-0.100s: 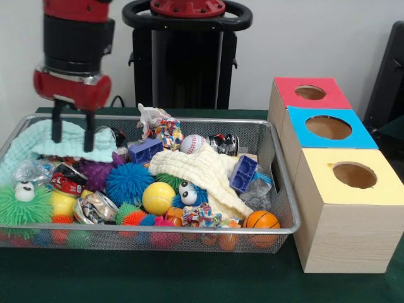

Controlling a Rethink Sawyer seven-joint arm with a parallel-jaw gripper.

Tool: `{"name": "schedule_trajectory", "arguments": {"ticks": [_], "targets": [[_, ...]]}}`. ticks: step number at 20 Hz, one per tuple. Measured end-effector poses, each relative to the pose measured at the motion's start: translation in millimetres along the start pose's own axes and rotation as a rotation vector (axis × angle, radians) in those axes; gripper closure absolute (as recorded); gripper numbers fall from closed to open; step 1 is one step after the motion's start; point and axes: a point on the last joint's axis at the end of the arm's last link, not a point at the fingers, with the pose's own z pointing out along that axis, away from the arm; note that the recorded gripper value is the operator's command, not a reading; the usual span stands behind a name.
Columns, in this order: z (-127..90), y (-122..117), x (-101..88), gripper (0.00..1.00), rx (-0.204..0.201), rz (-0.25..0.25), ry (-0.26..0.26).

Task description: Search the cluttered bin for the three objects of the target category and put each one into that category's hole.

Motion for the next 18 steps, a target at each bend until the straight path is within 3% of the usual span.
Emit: {"name": "schedule_trajectory", "arguments": {"ticks": [3,8,13,18], "targets": [[-14,-22,-16.9,0.00,-0.005,0.006,-0.042],[-20,-36,-23.8,0.00,0.007,-0.015,-0.071],[-17,-31,-18.8,0.00,0.030,-0.080,-0.081],[-10,-5,-11.7,0.00,0.046,-0.189,-0.098]]}}
